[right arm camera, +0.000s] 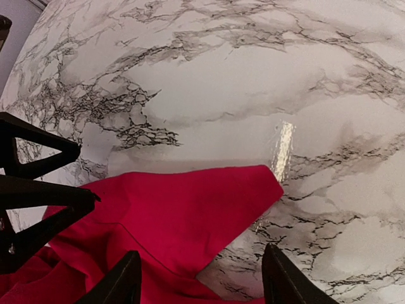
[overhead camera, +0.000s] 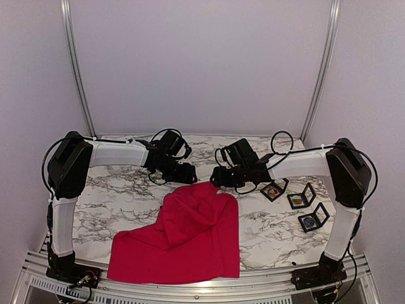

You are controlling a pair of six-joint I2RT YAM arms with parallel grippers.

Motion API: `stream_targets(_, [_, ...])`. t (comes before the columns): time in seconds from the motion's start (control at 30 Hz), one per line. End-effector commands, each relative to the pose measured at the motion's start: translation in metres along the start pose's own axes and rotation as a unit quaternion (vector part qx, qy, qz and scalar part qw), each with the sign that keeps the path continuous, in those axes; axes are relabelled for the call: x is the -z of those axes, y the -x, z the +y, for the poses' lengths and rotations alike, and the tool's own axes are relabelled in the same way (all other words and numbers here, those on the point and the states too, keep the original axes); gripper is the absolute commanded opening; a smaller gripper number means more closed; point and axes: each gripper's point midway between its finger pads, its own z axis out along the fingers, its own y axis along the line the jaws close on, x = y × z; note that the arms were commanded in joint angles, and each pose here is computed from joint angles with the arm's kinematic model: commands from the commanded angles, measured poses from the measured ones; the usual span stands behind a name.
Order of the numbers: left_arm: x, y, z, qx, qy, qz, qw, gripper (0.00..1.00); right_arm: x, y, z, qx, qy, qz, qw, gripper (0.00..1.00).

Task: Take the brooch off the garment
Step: Smooth out the flattened clothing at the center of the board.

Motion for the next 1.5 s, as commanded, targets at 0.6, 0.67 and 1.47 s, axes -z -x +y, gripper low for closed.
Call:
stream_targets(0.6, [-0.063,-0.016,-0.032,-0.120,0.023,0.073,0.990,0.59,0.008,-0.011,0.000,0.034,0.026,0.013,0.999,0.63])
stream_targets(0.67, [-0.064,-0.018,-0.031,-0.119,0.021,0.076,0.990,0.49,0.006,-0.011,0.002,0.041,0.028,0.016,0.999,0.64])
stream_targets(1.47, [0.082,0.109,0.020,-0.060,0.130,-0.148,0.979,0.00,-0.028,-0.045,0.039,0.121,0.052,0.079,0.988,0.59])
